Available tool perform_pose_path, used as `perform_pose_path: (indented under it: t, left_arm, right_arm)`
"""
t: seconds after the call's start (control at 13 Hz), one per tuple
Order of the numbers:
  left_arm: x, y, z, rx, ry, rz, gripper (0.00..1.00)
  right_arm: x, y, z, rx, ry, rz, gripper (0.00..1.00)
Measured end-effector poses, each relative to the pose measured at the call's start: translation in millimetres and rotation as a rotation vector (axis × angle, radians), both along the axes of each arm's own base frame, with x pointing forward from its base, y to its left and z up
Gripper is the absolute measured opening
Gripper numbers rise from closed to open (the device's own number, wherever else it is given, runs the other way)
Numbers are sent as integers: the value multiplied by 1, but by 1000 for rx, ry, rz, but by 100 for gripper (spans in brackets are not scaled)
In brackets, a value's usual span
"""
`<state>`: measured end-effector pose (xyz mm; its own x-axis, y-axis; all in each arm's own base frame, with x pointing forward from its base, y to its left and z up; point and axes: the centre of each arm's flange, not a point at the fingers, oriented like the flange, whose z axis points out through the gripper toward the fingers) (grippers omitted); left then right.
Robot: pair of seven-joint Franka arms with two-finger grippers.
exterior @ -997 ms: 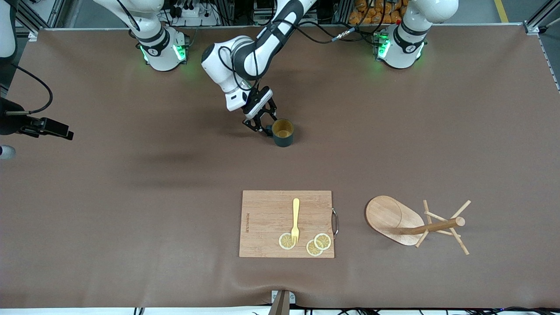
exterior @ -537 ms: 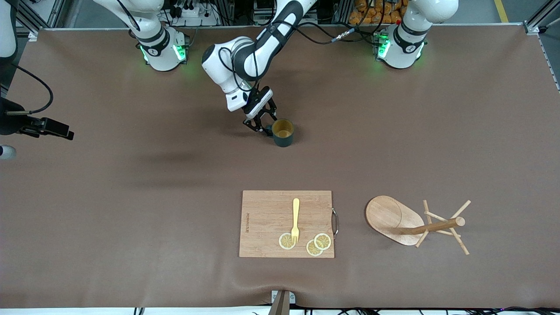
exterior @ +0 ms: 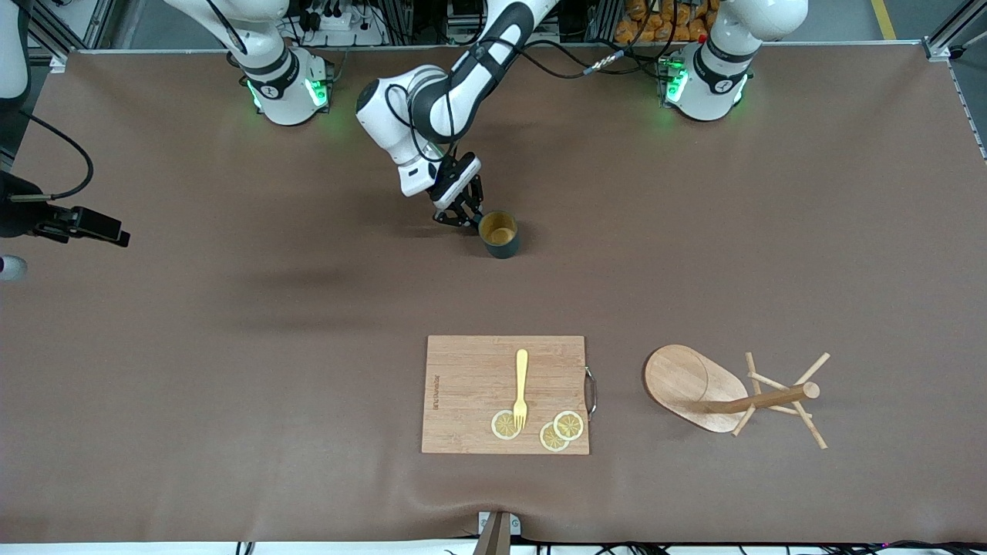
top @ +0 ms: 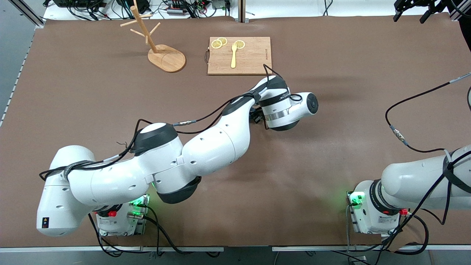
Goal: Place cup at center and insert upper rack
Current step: 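Lift the mug and carry it to the wooden mug tree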
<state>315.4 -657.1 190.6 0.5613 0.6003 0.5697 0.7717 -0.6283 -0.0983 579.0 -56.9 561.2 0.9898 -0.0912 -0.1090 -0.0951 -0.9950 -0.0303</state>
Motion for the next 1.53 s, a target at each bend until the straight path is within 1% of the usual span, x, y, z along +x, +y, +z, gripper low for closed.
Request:
perform_pose_path:
  t: [0.15, 0.31, 0.46, 0.54, 0.84, 0.92, 1.07, 1.23, 1.38, 1.53]
  left_arm:
    - [-2, -4, 4, -7, 3, -15, 21]
    - [-8, -14, 23, -34, 4, -46, 21]
    - [-9, -21, 58, -94, 13, -52, 21]
    - [-2, -21, 80, -135, 30, -45, 21]
    - [48, 1, 162, -288, 105, -10, 21]
    - [63, 10, 177, -330, 128, 8, 21]
    - [100, 33, 207, -426, 171, 41, 21]
    - [141, 65, 246, -541, 207, 60, 21]
    - [185, 111, 294, -680, 246, 72, 21]
    - [222, 162, 340, -818, 268, 56, 21]
  right_arm:
    - [0, 1, 0, 0, -1, 1, 100]
    - [0, 1, 1, 0, -1, 1, 100]
    - [0, 1, 1, 0, -2, 2, 100]
    - [0, 1, 1, 0, -2, 2, 100]
    - [1, 0, 5, -12, -11, 4, 100]
    - [1, -1, 8, -26, -16, 5, 100]
    - [1, -2, 12, -37, -22, 7, 100]
    - [1, -2, 12, -39, -22, 7, 100]
    - [2, -2, 13, -41, -24, 8, 100]
    - [2, -2, 13, -44, -27, 8, 100]
